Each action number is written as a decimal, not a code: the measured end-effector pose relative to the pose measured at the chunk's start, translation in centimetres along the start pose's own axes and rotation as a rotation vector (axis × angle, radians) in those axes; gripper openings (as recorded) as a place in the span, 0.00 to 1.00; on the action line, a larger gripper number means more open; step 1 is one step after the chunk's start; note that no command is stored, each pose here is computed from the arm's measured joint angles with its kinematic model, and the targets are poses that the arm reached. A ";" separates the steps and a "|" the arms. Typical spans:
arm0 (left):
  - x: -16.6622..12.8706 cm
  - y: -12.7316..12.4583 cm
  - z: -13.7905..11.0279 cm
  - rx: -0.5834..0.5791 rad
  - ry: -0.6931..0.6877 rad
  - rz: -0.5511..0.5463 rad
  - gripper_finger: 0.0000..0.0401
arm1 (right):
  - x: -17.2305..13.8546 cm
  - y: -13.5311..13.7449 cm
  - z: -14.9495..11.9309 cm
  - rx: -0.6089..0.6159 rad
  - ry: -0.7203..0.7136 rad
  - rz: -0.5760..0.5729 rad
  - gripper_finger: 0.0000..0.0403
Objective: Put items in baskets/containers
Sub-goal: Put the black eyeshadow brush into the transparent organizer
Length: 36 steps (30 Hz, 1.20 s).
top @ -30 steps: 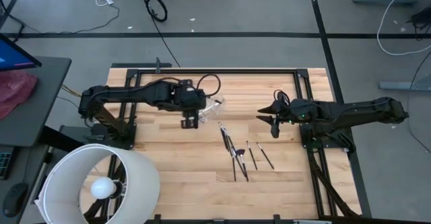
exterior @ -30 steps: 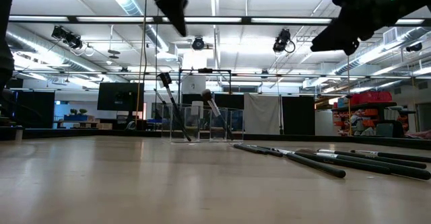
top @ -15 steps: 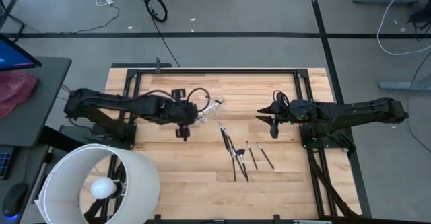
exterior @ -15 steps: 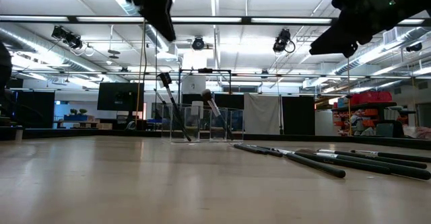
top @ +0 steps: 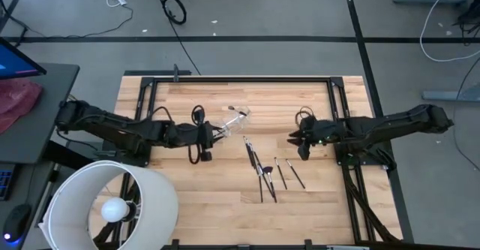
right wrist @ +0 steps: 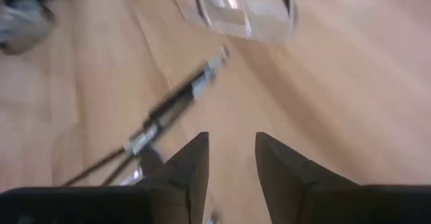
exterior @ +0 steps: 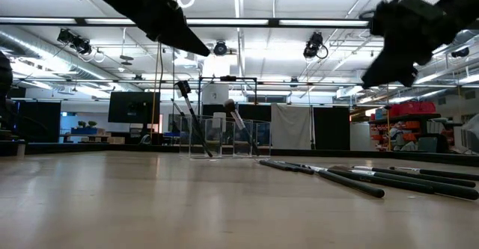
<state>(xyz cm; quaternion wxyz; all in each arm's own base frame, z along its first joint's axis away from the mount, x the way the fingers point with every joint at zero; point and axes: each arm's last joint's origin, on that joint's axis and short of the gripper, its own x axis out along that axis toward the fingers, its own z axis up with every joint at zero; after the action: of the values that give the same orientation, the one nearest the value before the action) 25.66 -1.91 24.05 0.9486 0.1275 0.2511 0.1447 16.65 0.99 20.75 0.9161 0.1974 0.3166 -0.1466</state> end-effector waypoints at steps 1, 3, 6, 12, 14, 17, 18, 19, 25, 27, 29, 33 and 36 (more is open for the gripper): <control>0.1 0.0 0.0 -0.003 0.004 0.002 0.34 | 0.3 0.2 -0.5 0.033 0.041 -0.012 0.30; 0.2 -0.1 -0.2 0.000 0.014 0.001 0.34 | 0.8 0.4 -1.7 0.069 0.145 -0.049 0.29; 0.1 -0.1 -0.1 -0.004 0.006 -0.006 0.34 | 1.3 0.9 -3.2 0.116 0.255 -0.104 0.29; 0.1 -0.1 -0.1 -0.005 0.006 -0.007 0.34 | 2.9 2.5 -4.9 0.099 0.305 -0.139 0.29; 0.1 -0.1 -0.1 -0.005 0.005 -0.007 0.34 | 3.3 3.2 -5.5 0.075 0.310 -0.130 0.29; 0.1 -0.1 -0.1 -0.005 0.004 -0.007 0.34 | 4.0 4.1 -6.3 0.034 0.245 -0.167 0.29; 0.1 -0.1 -0.1 -0.002 0.002 -0.007 0.34 | 4.2 4.4 -6.5 0.023 0.215 -0.176 0.29; 0.1 -0.1 -0.1 -0.001 0.003 -0.006 0.34 | 4.4 4.7 -6.7 0.022 0.190 -0.179 0.29; 0.1 -0.1 0.0 0.003 0.002 0.006 0.34 | 5.0 5.2 -8.4 0.027 0.192 -0.244 0.29; 0.1 -0.1 -0.1 0.006 0.003 0.005 0.34 | 5.2 5.3 -9.0 0.032 0.188 -0.264 0.29; 0.1 -0.1 0.0 0.005 0.003 0.005 0.34 | 5.4 5.5 -9.5 0.041 0.186 -0.270 0.29; 0.1 -0.1 -0.1 0.006 0.003 0.005 0.34 | 5.8 5.8 -10.4 0.028 0.199 -0.275 0.29; 0.1 -0.1 0.0 0.006 0.003 0.005 0.34 | 6.2 5.9 -10.8 0.029 0.184 -0.295 0.29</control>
<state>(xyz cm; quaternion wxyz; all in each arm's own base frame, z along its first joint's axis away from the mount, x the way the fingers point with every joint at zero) 25.77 -1.91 23.93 0.9475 0.1307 0.2525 0.1465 18.03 10.16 10.60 0.8489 0.1745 0.4227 -0.2653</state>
